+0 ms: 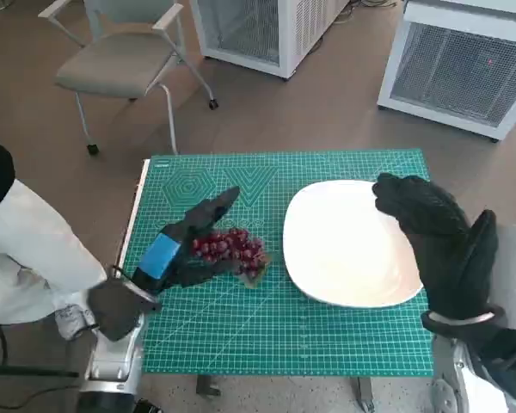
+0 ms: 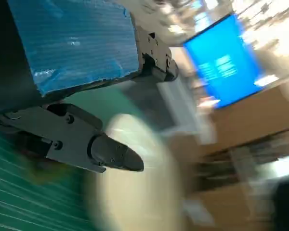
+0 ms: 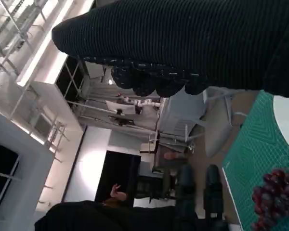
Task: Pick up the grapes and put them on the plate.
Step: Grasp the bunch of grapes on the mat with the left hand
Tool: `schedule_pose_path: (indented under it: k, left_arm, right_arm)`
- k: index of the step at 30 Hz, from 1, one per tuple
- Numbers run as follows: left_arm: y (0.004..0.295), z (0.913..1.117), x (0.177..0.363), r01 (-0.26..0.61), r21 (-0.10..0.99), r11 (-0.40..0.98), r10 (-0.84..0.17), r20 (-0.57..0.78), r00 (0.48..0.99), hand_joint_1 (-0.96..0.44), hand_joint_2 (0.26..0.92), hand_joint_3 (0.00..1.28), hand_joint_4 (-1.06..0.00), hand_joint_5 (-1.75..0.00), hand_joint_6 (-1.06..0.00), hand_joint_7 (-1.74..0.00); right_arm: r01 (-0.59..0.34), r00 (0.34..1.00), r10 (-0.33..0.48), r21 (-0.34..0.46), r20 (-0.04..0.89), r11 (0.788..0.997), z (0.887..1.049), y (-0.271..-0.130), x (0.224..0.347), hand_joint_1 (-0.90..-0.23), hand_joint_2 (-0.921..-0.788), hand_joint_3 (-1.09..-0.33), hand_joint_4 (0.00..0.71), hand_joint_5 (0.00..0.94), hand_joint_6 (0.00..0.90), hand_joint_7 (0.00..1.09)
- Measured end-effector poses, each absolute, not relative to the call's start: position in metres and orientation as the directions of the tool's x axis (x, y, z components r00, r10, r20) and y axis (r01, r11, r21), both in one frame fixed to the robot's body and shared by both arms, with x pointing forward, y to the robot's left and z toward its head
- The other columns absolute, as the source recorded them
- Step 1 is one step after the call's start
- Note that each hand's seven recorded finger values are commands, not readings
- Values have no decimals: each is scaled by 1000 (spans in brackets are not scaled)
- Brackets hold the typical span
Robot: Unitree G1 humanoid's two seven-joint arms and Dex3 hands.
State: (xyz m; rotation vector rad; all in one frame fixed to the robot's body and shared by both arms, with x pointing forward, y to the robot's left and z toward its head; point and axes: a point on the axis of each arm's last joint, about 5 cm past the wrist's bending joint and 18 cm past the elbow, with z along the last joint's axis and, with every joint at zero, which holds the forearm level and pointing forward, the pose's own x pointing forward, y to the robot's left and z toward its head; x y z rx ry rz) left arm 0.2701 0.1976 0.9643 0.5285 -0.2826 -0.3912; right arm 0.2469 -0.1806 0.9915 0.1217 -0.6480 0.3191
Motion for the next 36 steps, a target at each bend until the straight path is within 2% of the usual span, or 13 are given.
schedule_pose_path:
  k: [6,11,23,36]
  left_arm:
    - [187,982,267,262,762,593,-387,-16,922,2,742,2,-43,-2,-221,-9]
    - [173,993,260,247,878,410,-323,-113,939,10,741,2,-49,-3,-235,-12]
    - [149,992,259,271,924,270,-285,-192,939,-38,746,3,-62,-3,-242,-5]
    - [130,979,294,316,946,75,-186,-298,936,-105,750,3,-58,0,-240,-1]
  right_arm:
    - [-330,749,254,12,612,944,992,-181,247,-423,-921,-624,448,620,188,928]
    - [-330,752,255,13,607,944,991,-181,246,-423,-921,-624,447,623,187,930]
    - [-320,760,249,12,600,947,988,-184,244,-423,-921,-625,442,629,185,934]
    - [-316,762,246,12,599,949,988,-185,243,-423,-921,-625,439,633,184,937]
